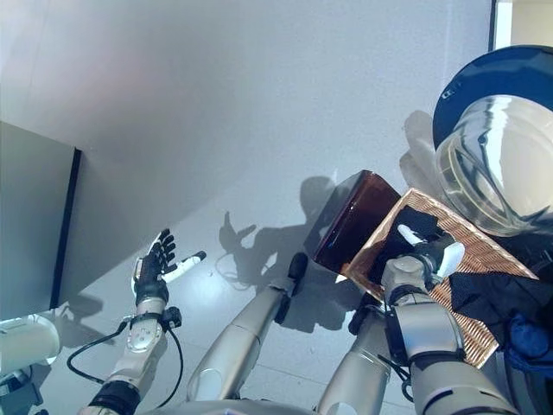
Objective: Pick up the clothes and place them into the washing machine
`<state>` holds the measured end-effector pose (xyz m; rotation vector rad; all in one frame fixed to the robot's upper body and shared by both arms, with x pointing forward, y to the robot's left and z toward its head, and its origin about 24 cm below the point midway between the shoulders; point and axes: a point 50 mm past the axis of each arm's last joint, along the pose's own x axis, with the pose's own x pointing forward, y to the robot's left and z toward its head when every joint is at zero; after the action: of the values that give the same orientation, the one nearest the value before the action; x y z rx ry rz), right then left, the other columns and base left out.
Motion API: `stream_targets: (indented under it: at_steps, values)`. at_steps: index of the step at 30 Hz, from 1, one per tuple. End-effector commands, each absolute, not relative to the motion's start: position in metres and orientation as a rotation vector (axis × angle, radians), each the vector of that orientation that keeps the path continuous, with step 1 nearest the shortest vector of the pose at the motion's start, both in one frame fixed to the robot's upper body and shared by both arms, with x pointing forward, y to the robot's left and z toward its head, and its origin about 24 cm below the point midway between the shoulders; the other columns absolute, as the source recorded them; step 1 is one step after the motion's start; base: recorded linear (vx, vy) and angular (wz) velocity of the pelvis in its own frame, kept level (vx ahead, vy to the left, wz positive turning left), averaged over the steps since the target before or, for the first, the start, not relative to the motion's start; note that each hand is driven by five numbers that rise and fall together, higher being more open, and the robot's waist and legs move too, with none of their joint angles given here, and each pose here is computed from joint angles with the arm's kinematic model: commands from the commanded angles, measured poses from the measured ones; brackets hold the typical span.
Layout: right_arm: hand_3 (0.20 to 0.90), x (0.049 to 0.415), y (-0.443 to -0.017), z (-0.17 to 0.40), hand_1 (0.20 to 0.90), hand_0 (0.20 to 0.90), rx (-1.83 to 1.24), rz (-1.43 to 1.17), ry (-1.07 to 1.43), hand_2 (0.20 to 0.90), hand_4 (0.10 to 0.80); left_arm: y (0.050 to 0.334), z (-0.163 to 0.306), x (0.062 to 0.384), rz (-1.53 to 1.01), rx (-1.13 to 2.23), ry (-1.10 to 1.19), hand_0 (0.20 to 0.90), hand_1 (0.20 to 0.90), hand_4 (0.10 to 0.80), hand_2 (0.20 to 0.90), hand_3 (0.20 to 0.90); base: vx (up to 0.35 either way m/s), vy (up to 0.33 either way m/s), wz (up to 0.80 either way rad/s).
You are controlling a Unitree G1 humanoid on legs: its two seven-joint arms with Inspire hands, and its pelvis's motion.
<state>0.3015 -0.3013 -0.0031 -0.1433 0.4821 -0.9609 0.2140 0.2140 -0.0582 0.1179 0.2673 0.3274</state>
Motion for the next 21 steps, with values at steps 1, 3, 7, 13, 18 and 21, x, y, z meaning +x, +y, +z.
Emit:
stream_targets:
  at_steps: [1,3,7,13,18,21]
  values:
    - [0.200,0.308,-0.304,0.006,0.200,0.200,-0.164,-0.918,0.426,0.200,0.300,0.229,-0.047,0.216,0.397,0.170,0.197,0.900,0.900,0.800,0.900,0.900,0.013,-0.018,0.12]
    - [0.200,0.305,-0.305,0.003,0.200,0.200,-0.166,-0.924,0.434,0.200,0.300,0.232,-0.054,0.212,0.412,0.178,0.229,0.900,0.900,0.800,0.900,0.900,0.006,-0.010,0.13]
    - [0.200,0.298,-0.320,0.004,0.200,0.200,-0.175,-0.957,0.437,0.200,0.300,0.237,-0.057,0.209,0.436,0.178,0.251,0.900,0.900,0.800,0.900,0.900,0.001,-0.012,0.05]
    - [0.200,0.282,-0.346,0.007,0.200,0.200,-0.182,-1.019,0.426,0.200,0.300,0.240,-0.061,0.208,0.442,0.170,0.273,0.900,0.900,0.800,0.900,0.900,0.003,-0.001,-0.01]
    - [0.200,0.267,-0.364,0.008,0.200,0.200,-0.104,-1.093,0.388,0.200,0.300,0.239,-0.068,0.203,0.440,0.150,0.306,0.900,0.900,0.800,0.900,0.900,-0.059,0.046,-0.15]
    - [0.200,0.265,-0.371,0.013,0.200,0.200,0.005,-1.141,0.327,0.200,0.300,0.237,-0.072,0.200,0.438,0.129,0.316,0.900,0.900,0.800,0.900,0.900,-0.006,0.050,-0.35]
